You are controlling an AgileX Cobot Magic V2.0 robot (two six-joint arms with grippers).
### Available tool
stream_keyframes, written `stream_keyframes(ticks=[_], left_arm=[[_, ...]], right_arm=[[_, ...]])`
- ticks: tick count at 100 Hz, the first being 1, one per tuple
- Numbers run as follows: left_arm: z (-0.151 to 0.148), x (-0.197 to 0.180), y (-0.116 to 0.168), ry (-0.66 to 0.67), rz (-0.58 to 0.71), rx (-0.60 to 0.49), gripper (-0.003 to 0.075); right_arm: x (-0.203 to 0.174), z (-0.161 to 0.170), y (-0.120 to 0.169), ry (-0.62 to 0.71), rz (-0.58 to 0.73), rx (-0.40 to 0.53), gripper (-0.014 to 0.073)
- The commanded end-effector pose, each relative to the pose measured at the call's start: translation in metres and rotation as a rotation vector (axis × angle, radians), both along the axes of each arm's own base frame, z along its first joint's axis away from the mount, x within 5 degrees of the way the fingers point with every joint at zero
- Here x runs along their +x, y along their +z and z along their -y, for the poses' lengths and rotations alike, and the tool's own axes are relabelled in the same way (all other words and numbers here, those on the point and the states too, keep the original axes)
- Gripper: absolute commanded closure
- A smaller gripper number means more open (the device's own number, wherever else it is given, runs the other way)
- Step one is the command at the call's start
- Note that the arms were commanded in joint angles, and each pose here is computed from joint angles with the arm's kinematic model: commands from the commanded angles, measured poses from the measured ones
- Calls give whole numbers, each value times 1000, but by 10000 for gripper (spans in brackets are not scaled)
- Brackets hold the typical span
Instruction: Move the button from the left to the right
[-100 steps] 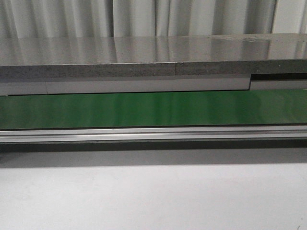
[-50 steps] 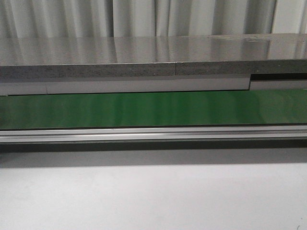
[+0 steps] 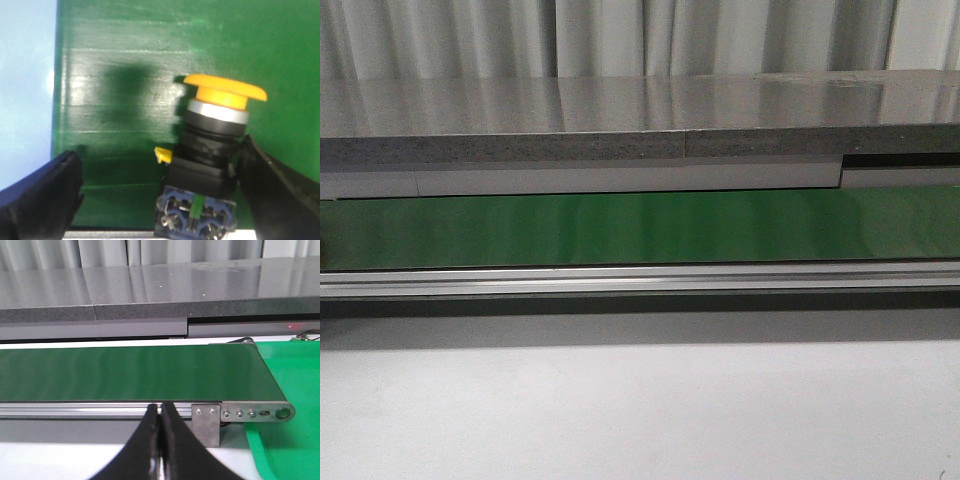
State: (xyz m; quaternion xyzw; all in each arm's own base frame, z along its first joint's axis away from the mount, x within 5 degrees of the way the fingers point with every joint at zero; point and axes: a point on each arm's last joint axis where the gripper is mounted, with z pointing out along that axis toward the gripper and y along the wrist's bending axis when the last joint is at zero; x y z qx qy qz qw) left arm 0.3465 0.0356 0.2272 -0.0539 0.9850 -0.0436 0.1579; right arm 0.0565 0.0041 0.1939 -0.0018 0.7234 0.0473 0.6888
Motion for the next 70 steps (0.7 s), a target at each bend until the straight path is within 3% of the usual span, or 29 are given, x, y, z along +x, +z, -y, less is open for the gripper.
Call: stream_keyframes(ticks=[1, 38, 70], left_arm=[[5, -4, 41, 3, 143, -8, 111], [26, -71, 110, -41, 435, 17, 111], [50, -171, 125, -95, 859, 22, 111]], right_arm=[[-2, 0, 13, 0, 111, 0, 662], [-2, 0, 13, 0, 111, 0, 662], [-2, 0, 13, 0, 111, 0, 662]])
